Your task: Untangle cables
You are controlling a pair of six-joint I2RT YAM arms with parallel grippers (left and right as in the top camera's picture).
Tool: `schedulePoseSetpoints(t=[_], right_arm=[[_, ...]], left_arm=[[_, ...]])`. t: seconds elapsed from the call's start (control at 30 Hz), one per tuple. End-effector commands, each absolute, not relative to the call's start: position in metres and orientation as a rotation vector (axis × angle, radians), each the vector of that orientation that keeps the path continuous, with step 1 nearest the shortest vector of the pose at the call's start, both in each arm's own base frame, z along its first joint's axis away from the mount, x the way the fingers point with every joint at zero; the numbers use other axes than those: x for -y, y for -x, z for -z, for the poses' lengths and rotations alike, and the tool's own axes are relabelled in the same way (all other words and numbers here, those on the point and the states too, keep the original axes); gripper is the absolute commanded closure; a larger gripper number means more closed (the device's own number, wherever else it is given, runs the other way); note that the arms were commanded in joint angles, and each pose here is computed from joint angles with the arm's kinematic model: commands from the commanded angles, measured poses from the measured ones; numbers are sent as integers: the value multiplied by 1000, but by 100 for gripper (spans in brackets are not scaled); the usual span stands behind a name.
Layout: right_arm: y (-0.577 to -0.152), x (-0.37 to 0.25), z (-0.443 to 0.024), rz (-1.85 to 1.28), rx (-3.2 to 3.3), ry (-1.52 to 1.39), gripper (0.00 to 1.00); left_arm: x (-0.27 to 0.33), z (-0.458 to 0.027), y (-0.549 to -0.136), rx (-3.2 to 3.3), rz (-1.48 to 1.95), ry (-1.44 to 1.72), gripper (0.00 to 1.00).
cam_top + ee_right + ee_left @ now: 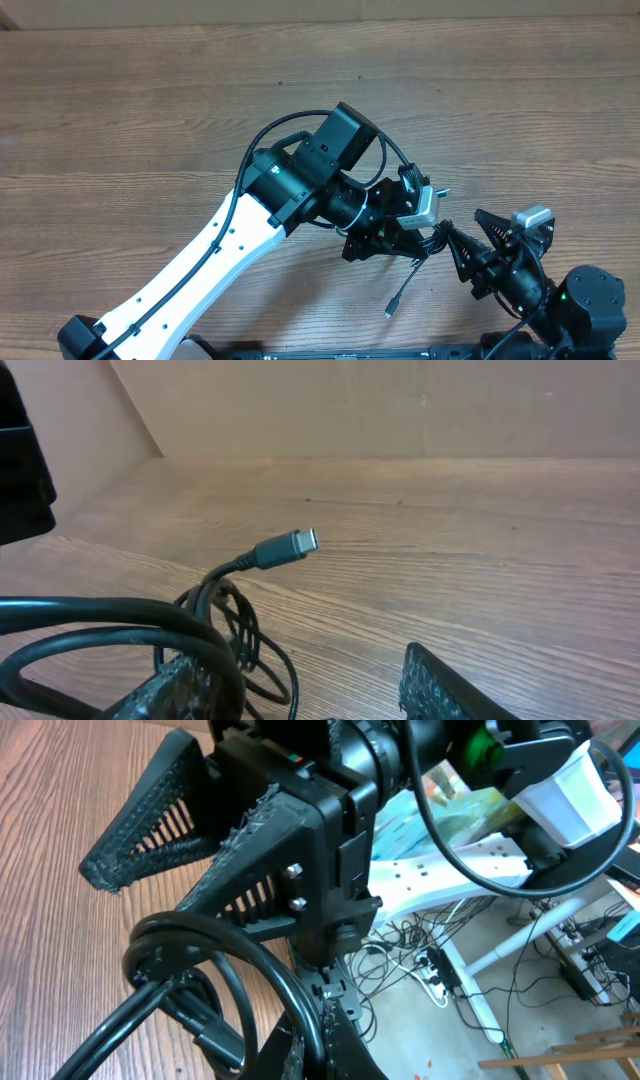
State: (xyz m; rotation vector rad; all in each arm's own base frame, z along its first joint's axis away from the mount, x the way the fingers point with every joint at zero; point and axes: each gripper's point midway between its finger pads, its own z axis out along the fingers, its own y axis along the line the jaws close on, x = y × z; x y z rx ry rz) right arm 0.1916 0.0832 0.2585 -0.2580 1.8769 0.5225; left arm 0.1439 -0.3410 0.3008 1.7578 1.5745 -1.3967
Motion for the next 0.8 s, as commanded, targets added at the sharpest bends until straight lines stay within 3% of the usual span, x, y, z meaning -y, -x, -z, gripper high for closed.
schedulePoseSetpoints(t=[0.0, 0.4, 0.77], right_arm=[[-192, -86, -262, -543, -1858, 263, 44], [-187, -96, -270, -598, -1814, 328, 45], [-205, -40, -247, -297, -1921, 35, 45]], left_arm=[[341, -325, -128, -1406, 1504, -1774, 96], [345, -330, -128, -1352, 1499, -1776, 96], [344, -327, -120, -1377, 1521, -1796, 96]])
